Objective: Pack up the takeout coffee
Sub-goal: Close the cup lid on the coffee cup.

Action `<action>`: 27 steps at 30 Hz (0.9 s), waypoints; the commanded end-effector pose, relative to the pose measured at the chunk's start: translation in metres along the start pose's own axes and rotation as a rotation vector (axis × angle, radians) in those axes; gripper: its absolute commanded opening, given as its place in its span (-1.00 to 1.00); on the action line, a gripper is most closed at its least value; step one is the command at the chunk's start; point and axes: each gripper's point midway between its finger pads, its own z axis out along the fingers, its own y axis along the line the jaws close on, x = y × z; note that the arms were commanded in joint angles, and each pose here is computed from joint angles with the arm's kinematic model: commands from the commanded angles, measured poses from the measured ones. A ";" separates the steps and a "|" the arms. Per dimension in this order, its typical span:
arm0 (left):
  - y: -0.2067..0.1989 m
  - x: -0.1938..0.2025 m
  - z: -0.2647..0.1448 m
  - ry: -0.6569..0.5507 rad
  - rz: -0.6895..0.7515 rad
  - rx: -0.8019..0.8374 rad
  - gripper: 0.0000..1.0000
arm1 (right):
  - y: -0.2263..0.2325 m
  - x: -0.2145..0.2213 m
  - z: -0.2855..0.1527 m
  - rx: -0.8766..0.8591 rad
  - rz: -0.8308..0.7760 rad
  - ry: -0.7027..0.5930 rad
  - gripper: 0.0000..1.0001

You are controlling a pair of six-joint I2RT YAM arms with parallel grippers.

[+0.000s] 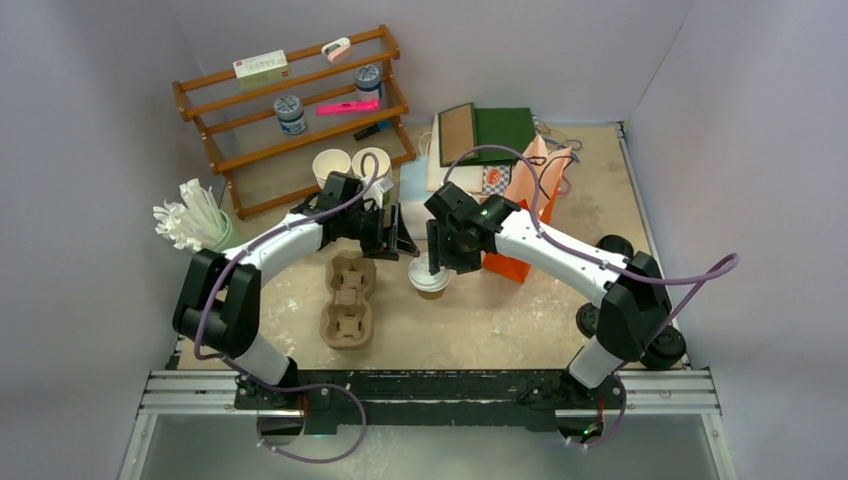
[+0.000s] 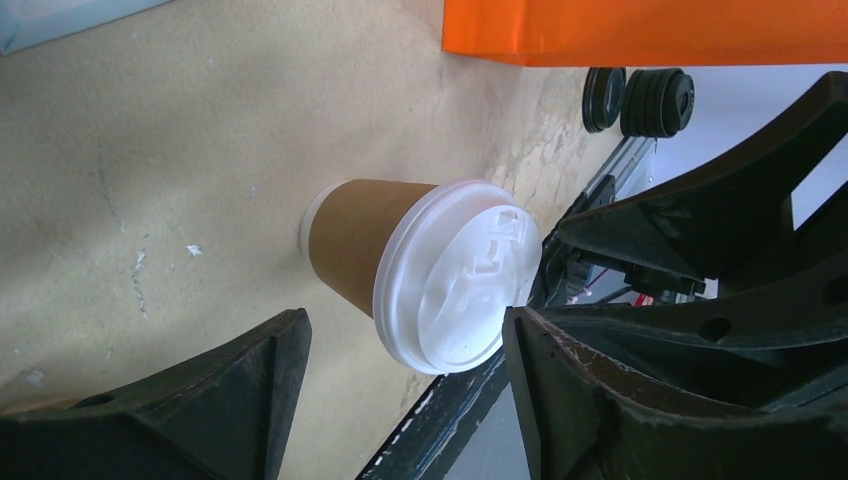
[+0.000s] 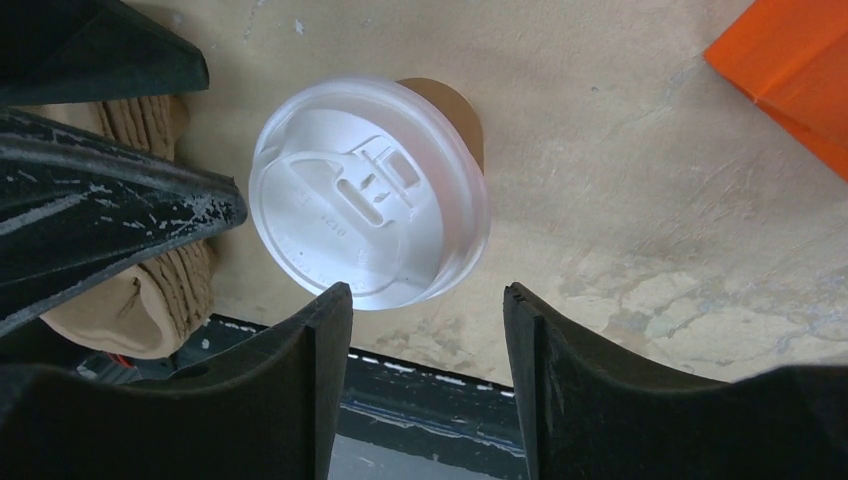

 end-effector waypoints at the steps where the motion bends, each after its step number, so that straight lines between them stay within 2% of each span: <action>1: -0.009 0.007 0.007 0.028 0.003 0.064 0.47 | -0.004 0.005 0.007 0.004 0.049 0.021 0.20; 17: -0.011 0.013 0.012 0.062 -0.009 0.093 0.41 | -0.008 0.004 0.004 -0.017 0.085 0.015 -0.40; 27: -0.011 0.014 0.013 0.067 -0.005 0.098 0.33 | -0.005 -0.006 -0.004 -0.017 0.067 -0.011 -0.55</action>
